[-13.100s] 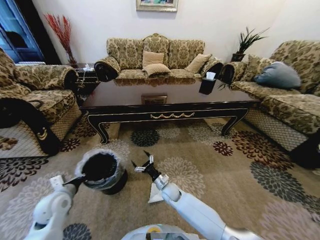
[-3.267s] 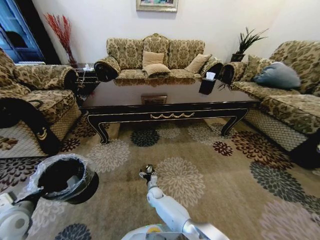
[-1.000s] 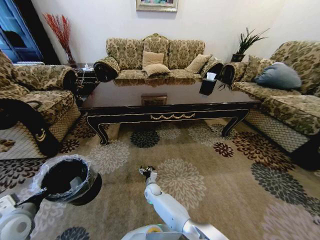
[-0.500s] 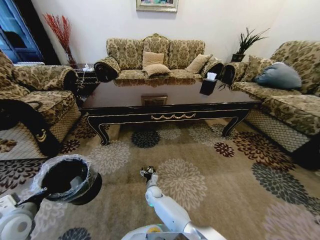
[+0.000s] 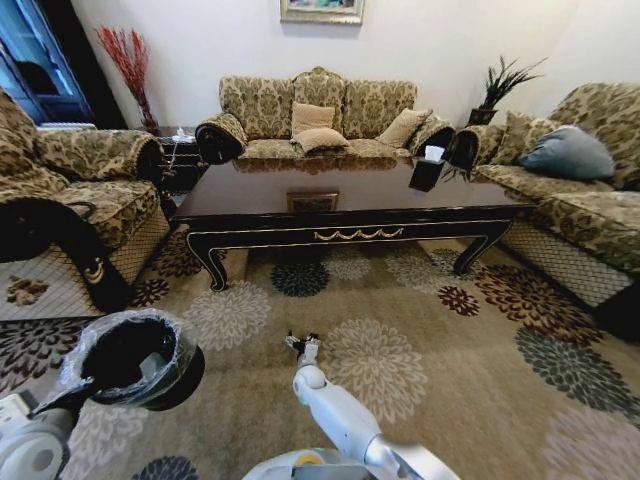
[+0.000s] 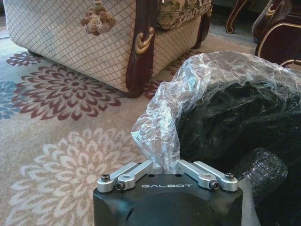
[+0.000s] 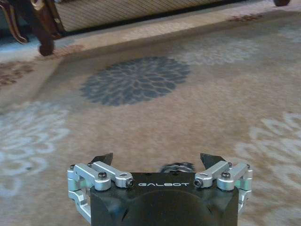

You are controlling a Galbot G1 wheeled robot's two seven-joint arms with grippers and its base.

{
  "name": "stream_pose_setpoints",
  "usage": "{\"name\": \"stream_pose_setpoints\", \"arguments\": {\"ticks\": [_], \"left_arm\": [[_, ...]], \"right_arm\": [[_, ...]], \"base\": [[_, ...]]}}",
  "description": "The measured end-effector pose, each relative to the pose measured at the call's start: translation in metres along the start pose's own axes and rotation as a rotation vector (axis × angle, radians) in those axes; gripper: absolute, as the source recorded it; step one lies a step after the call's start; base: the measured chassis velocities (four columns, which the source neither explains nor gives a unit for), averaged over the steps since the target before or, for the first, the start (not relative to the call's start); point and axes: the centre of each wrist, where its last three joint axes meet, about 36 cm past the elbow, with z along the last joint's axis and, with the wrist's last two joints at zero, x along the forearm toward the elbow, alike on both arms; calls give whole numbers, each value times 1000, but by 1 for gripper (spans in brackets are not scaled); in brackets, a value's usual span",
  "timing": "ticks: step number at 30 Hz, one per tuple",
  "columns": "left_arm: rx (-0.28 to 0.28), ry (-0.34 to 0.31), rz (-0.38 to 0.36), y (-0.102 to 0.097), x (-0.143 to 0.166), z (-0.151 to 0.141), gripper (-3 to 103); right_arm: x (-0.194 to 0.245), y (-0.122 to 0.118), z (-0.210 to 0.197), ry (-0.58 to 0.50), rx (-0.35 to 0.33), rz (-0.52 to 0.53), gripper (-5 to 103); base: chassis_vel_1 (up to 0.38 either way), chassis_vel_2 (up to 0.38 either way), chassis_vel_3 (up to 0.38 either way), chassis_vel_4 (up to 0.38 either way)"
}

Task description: Move to the front of the table and pick up the trash from the floor, then place it into the trash bin.

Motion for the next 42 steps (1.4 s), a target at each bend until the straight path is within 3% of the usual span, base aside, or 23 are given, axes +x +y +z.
{"name": "stream_pose_setpoints", "arguments": {"ticks": [20,22,25,26,28,30,31,32,34,38,42], "left_arm": [[-13,-9,-8,0,7,-2,2],[-11,-8,-6,0,6,-1,2],[-10,-6,-3,-1,5,-1,2],[-10,-6,0,-3,4,0,2],[-10,-5,0,-3,4,0,2],[-11,-4,1,-4,3,1,2],[-12,-3,1,-4,2,1,2],[-13,-1,0,-5,1,2,2],[-13,0,1,-5,0,2,2],[-15,4,3,-7,-4,4,2],[-20,9,11,-12,-6,6,2]], "right_arm": [[-16,-25,13,109,49,19,102],[-16,-26,13,124,60,23,92],[-16,-26,14,133,67,26,87],[-16,-26,14,140,72,28,76],[-16,-26,15,143,74,29,76],[-16,-26,15,145,80,29,66],[-16,-26,15,146,84,30,66],[-16,-26,16,147,88,30,55],[-16,-26,16,147,90,30,55],[-13,-27,19,146,100,29,33],[-9,-23,19,135,98,16,27]], "base": [[0,0,0,0],[0,0,0,0],[0,0,0,0],[0,0,0,0],[0,0,0,0],[0,0,0,0],[0,0,0,0],[0,0,0,0],[0,0,0,0],[0,0,0,0],[0,0,0,0]]}}
